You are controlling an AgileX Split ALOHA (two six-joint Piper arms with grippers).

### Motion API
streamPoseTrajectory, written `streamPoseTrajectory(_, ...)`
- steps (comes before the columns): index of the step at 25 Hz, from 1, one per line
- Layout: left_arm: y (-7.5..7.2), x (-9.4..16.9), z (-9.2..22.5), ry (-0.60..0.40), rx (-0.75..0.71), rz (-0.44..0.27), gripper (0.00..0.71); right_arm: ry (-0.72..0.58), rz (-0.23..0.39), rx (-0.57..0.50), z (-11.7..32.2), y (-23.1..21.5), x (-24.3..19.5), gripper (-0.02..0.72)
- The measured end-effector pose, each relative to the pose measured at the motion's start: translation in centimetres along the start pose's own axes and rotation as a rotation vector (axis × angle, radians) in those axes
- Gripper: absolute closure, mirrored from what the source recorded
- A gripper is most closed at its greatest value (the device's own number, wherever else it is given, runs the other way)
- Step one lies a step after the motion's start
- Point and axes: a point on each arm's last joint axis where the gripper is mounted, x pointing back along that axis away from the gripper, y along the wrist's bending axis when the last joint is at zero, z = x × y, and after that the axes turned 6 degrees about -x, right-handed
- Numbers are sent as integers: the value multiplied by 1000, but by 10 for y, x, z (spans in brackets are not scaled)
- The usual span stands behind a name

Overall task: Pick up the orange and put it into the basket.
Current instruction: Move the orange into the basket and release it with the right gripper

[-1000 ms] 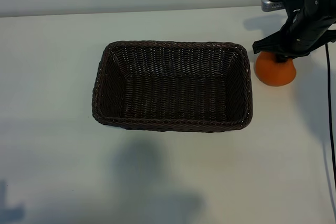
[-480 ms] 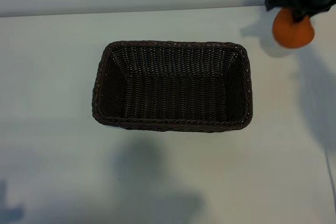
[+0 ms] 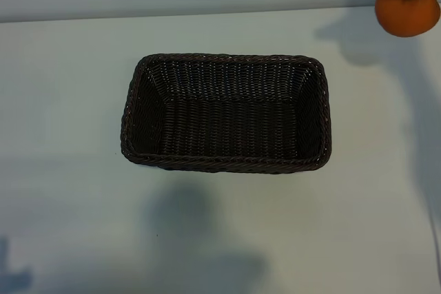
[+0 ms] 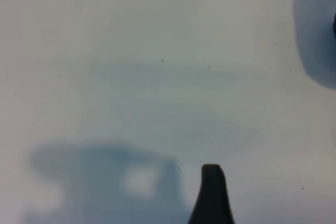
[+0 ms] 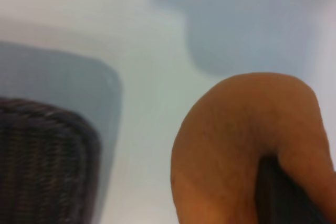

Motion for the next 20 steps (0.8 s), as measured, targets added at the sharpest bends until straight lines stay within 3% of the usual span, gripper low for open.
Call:
streamPoseTrajectory(13,0,0,0,0,0,0,140,22,-210,323,48,130,23,629)
streamPoseTrajectory(20,0,0,0,0,0,0,140,70,-206,349,54,143,1,629)
